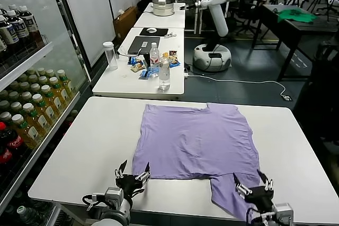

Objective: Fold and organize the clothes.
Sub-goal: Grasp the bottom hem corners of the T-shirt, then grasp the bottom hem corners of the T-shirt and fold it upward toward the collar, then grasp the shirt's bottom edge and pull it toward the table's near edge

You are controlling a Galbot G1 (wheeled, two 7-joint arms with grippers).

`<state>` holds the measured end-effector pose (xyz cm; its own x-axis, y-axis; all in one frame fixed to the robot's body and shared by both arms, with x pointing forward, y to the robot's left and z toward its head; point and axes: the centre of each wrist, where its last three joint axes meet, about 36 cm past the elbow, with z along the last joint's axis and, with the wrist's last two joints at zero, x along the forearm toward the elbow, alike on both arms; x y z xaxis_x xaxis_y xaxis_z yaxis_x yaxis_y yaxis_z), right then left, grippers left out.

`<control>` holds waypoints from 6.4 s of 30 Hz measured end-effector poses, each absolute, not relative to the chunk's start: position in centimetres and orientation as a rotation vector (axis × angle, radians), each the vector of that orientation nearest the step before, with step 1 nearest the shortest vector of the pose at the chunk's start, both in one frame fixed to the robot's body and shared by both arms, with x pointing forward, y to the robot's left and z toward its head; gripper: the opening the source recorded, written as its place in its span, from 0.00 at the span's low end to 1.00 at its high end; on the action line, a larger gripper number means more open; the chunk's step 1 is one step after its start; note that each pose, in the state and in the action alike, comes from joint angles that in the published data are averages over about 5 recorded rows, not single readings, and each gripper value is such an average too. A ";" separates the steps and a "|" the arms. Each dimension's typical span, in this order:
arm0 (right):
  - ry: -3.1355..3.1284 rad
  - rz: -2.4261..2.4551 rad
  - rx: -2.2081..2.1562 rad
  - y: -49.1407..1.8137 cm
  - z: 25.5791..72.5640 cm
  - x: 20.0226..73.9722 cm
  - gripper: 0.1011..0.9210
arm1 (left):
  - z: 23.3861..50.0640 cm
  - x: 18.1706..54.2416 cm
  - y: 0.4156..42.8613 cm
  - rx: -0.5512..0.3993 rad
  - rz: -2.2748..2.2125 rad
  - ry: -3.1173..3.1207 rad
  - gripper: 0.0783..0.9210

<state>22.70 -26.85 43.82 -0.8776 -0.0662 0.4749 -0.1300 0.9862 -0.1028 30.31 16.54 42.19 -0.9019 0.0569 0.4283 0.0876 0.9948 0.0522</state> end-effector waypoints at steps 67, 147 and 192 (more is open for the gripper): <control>-2.744 -0.047 0.213 -28.4 46.0 26.3 0.03 | 43.7 32.0 17.0 -0.185 0.193 -2.774 0.01; -2.668 0.171 0.001 -34.4 41.5 36.5 0.85 | 38.7 42.1 15.6 -0.075 -0.018 -2.732 0.81; -2.618 0.202 0.091 -33.2 43.9 28.2 0.02 | 40.6 34.7 17.9 -0.136 0.031 -2.709 0.03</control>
